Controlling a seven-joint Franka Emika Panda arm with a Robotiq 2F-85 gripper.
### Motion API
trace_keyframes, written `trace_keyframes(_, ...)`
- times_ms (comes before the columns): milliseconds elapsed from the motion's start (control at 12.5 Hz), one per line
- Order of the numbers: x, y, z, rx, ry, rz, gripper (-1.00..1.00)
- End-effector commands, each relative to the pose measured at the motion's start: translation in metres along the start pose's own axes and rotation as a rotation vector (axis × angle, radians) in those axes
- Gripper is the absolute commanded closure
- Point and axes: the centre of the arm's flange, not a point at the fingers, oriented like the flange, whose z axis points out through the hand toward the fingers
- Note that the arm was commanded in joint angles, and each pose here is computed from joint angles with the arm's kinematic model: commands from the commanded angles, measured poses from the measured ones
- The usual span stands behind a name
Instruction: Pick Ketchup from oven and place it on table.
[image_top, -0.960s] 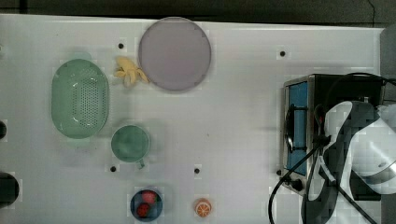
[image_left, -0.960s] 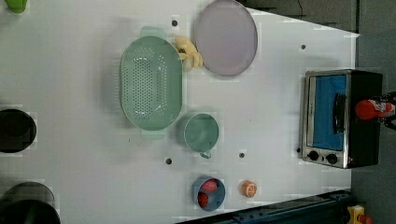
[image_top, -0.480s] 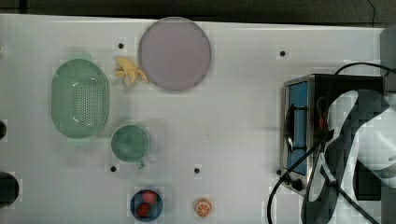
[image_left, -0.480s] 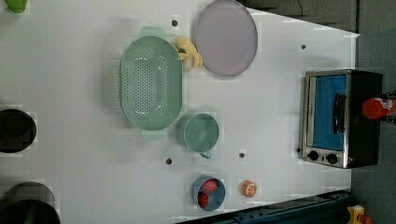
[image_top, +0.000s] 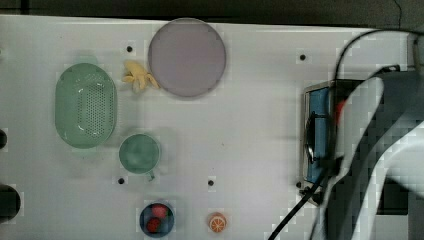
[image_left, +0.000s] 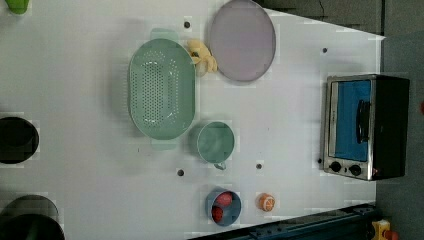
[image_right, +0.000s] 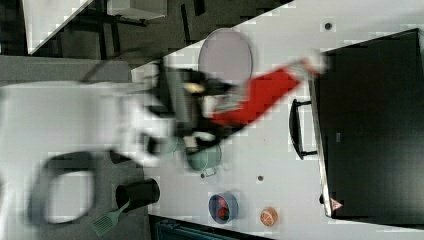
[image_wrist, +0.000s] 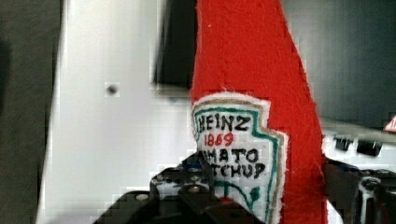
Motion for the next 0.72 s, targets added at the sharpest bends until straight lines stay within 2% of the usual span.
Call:
trace_keyframes(80, -0.136, -0.063, -0.049, 0.035, -0.045, -0.241, -0.27)
trace_keyframes(400, -0.237, -0.093, -0.026, -0.032, -0.101, -0.426, -0.27)
trace_keyframes(560, -0.266, -0.095, 0.001, -0.078, -0.125, -0.474, -0.27)
trace_keyframes(720, -0.278, -0.092, 0.037, -0.124, -0.129, -0.494, -0.26)
